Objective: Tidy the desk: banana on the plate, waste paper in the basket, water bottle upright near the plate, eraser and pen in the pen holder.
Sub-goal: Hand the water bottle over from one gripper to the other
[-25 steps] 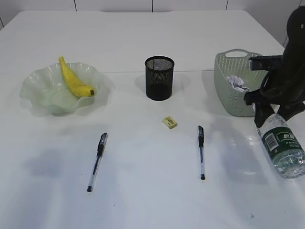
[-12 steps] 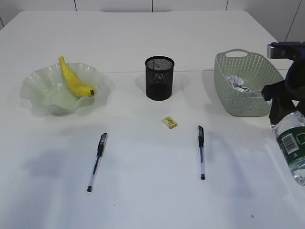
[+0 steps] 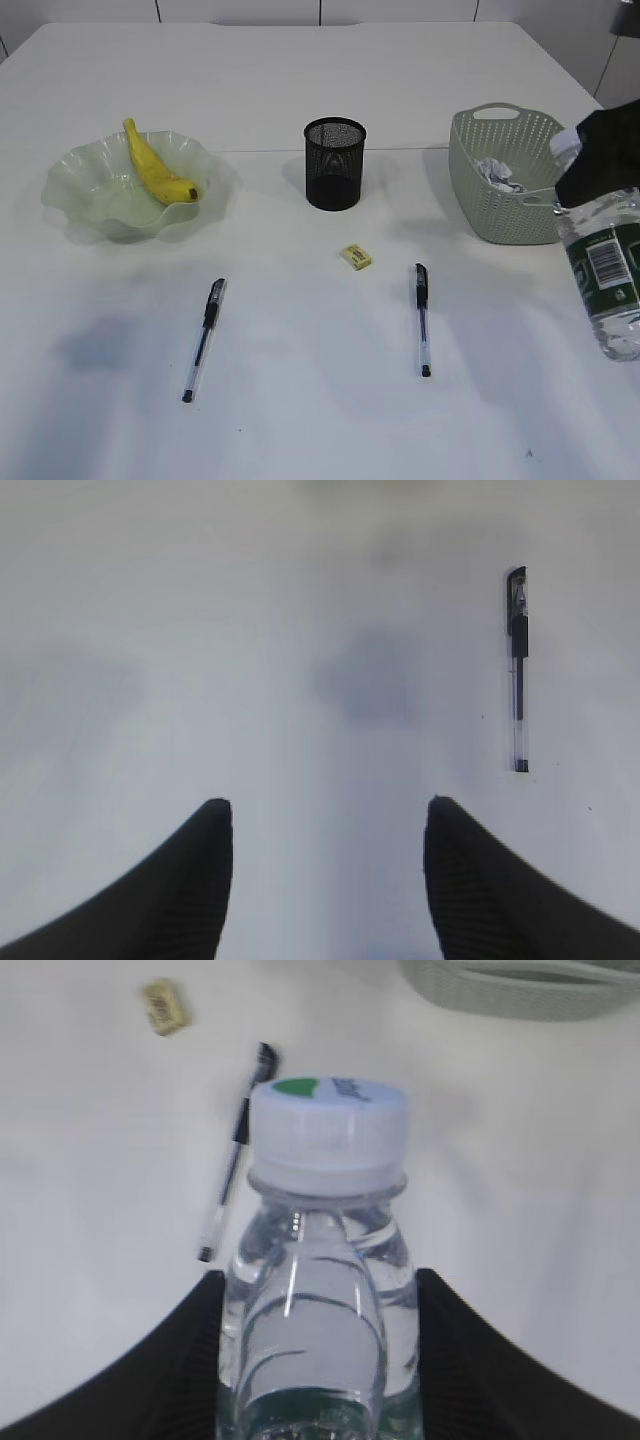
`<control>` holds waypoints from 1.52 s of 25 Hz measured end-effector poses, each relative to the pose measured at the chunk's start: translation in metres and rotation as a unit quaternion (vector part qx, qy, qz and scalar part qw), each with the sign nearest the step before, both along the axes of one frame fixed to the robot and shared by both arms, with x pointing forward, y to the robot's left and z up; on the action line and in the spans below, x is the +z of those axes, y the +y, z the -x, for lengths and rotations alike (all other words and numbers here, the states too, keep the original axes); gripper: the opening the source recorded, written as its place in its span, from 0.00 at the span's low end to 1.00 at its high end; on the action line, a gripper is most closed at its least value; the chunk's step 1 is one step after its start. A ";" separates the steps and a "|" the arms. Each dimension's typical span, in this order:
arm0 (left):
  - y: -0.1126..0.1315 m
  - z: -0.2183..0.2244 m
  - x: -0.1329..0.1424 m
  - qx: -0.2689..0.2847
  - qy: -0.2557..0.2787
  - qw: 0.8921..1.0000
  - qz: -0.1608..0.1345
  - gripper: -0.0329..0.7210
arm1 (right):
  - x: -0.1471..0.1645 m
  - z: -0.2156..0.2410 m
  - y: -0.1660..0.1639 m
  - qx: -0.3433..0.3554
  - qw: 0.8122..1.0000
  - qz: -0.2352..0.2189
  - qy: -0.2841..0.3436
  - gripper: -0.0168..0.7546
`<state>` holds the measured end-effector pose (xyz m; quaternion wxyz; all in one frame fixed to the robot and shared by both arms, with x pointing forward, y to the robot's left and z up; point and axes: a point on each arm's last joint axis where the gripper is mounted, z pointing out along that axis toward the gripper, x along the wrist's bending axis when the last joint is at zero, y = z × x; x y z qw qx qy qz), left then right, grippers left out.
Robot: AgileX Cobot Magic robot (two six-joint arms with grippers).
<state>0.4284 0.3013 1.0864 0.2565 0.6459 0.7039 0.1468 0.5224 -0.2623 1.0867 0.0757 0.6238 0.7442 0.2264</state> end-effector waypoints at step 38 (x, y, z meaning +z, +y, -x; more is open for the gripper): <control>-0.028 0.000 0.003 -0.070 -0.017 0.996 0.045 0.61 | 0.068 0.025 0.119 0.336 0.836 -0.317 -0.297 0.52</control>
